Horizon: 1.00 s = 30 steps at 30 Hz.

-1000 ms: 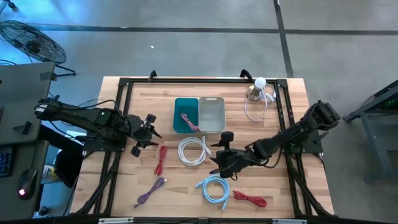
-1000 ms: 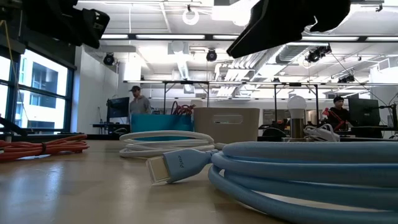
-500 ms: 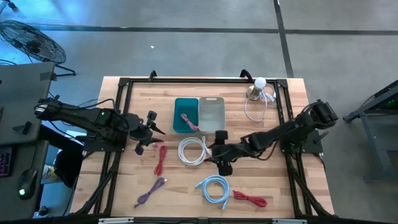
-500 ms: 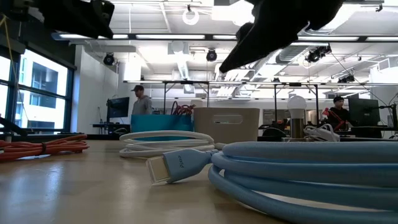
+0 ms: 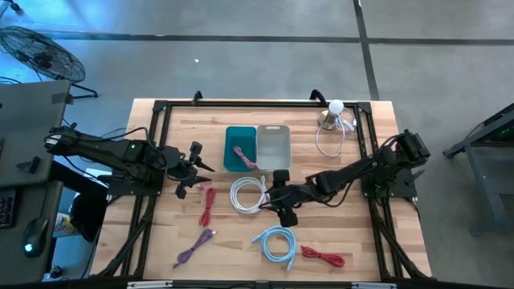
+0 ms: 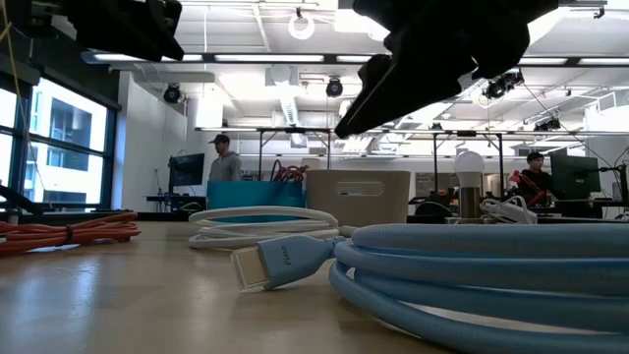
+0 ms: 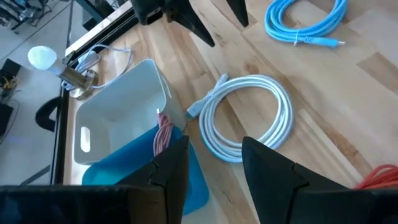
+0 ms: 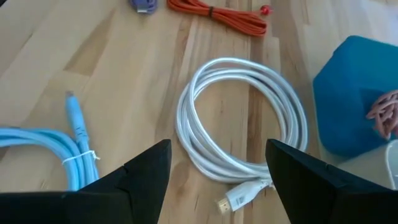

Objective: Pick & Place USB Port
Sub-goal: Put the white HDMI cable into the gray bin

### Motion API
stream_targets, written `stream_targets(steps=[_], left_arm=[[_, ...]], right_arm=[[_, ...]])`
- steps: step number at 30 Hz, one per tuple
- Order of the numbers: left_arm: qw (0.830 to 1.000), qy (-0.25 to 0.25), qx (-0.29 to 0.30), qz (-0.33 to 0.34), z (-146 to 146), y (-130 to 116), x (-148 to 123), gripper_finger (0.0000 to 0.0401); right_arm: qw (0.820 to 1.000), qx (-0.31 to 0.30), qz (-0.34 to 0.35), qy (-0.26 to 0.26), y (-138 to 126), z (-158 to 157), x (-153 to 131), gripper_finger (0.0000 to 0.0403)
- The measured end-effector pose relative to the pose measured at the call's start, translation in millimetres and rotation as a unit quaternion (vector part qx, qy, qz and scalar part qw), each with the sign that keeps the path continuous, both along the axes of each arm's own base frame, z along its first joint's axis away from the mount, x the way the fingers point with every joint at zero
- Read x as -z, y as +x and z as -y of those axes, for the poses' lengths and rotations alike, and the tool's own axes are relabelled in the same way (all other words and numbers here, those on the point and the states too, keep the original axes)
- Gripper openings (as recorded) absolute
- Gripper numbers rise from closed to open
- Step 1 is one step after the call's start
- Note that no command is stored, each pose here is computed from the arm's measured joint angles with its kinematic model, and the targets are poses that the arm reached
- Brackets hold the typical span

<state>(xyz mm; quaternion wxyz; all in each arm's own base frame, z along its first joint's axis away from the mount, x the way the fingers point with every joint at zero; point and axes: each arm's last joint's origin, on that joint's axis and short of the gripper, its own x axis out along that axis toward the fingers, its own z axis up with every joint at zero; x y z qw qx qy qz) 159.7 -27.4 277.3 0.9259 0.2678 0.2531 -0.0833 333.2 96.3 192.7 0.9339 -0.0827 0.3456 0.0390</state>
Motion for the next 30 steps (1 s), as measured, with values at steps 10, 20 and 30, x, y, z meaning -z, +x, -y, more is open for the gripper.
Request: stream_targets(steps=[10, 20, 30], left_arm=[[0.999, -0.022, 0.020, -0.033, 3.0, 5.9, 41.9, 0.0144], [0.986, 0.054, 0.134, -0.083, 20.1, 37.7, 82.1, 0.0144], [0.968, 0.142, 0.170, -0.120, 33.5, 70.5, 89.1, 0.0144]], right_arm=[[1.000, -0.004, 0.013, 0.005, 0.5, -4.3, -1.8, 0.0254], [1.000, -0.005, 0.021, 0.008, 1.6, -4.7, -3.2, 0.0254], [1.000, -0.005, 0.023, 0.014, 1.9, -5.0, -3.6, 0.0254]])
